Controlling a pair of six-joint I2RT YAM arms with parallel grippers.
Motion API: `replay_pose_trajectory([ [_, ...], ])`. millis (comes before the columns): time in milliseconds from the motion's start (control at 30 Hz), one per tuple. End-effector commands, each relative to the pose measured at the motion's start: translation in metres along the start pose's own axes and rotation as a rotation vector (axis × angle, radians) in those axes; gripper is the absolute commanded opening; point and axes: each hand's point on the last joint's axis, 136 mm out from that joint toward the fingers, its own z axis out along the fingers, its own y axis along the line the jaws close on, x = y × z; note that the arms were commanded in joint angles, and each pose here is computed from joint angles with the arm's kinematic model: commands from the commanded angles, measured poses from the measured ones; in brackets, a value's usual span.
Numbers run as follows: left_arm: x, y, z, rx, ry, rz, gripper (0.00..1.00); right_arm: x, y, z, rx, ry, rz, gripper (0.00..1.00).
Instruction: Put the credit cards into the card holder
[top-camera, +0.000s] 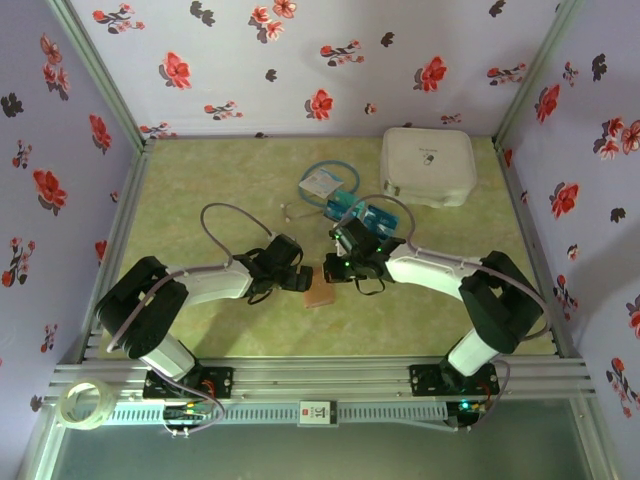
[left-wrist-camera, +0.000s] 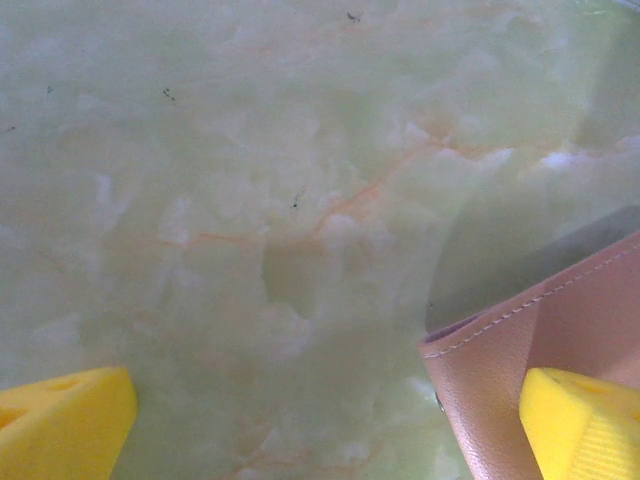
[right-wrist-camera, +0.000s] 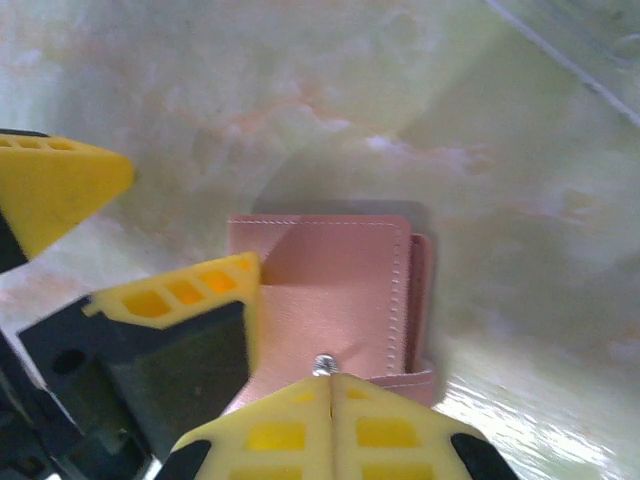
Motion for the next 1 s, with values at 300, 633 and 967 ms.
replay_pose_trajectory([
  [300,0.032,0.029,0.012,-0.119,0.085,0.046,1.00,0.002,0.003,0.027,-0.072,0.023,0.084,0.00],
  [633,0.033,0.029,0.013,-0.119,0.086,0.049,1.00,0.015,-0.016,0.037,-0.010,0.053,0.088,0.00],
  [967,0.034,0.029,0.014,-0.121,0.089,0.053,1.00,0.011,-0.017,0.019,0.021,0.023,0.056,0.00],
])
